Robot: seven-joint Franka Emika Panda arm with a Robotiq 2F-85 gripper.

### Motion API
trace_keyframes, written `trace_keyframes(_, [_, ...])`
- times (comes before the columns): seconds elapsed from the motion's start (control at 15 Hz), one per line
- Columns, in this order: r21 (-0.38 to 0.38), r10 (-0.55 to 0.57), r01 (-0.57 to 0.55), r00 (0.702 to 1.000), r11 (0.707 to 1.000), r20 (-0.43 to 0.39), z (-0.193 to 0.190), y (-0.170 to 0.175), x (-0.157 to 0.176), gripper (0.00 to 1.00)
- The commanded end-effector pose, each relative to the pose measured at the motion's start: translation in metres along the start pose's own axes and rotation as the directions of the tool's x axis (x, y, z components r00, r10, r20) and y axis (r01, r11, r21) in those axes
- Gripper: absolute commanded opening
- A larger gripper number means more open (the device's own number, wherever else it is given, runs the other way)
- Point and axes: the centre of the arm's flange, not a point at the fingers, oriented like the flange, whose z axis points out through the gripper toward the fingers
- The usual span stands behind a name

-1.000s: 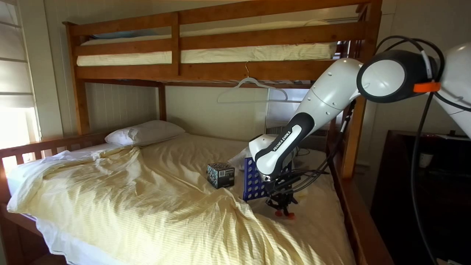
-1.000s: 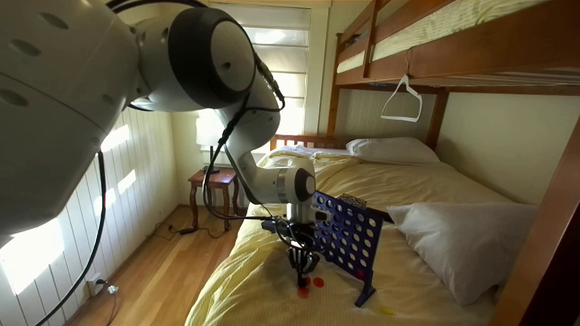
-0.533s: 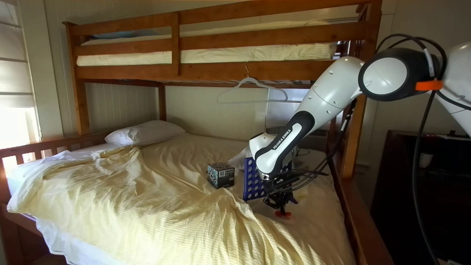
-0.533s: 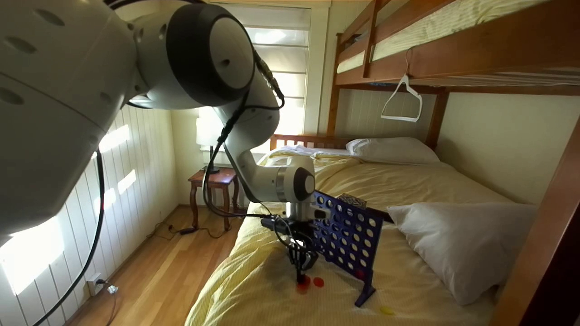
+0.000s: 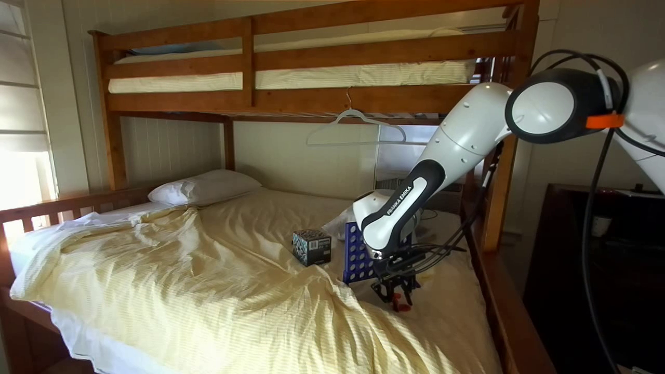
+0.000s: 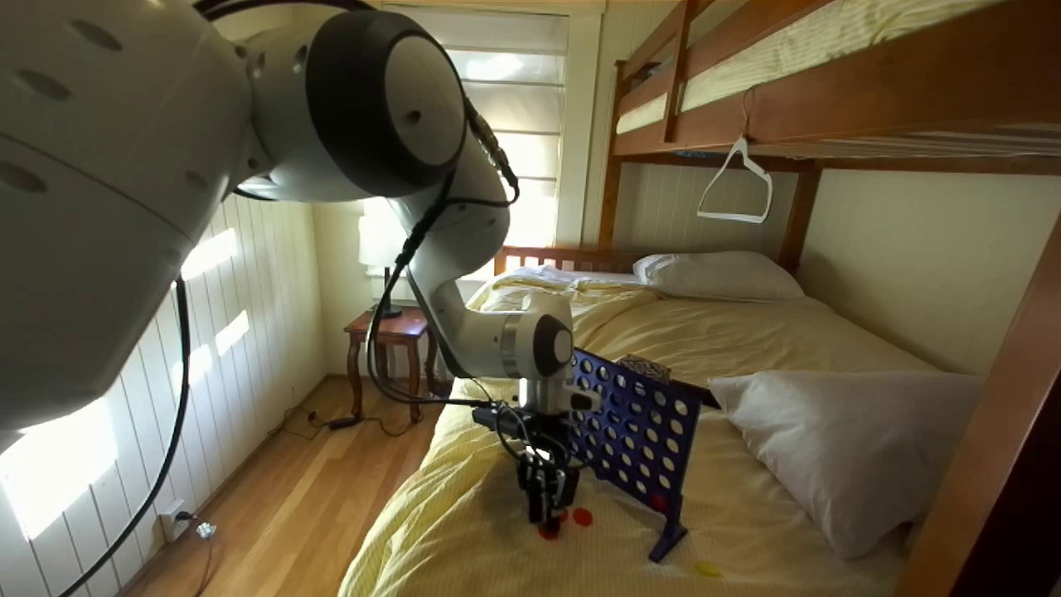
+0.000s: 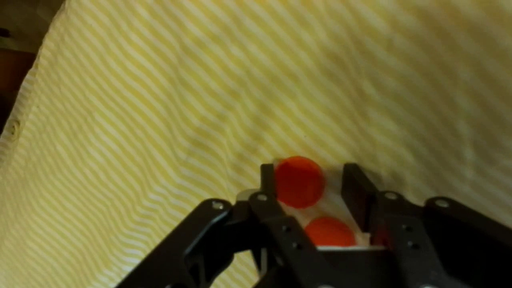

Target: Put the orange circle inside the blue object

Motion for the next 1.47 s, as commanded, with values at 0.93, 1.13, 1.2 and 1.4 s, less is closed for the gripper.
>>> trace_keyframes(0.93, [-0.092,-0.052,0.050,0.998,0.995,-0.020,0.003,0.019,-0.017,1.00])
trace_keyframes(1.13, [-0.106,-0.057,0.056,0.998,0.993,-0.009,0.003,0.021,-0.019,1.00])
trace_keyframes(1.2, [-0.109,-0.058,0.056,0.998,0.992,-0.009,0.003,0.021,-0.020,1.00])
trace_keyframes(1.4, [-0.119,-0.060,0.056,0.998,0.991,-0.031,0.006,0.019,-0.015,1.00])
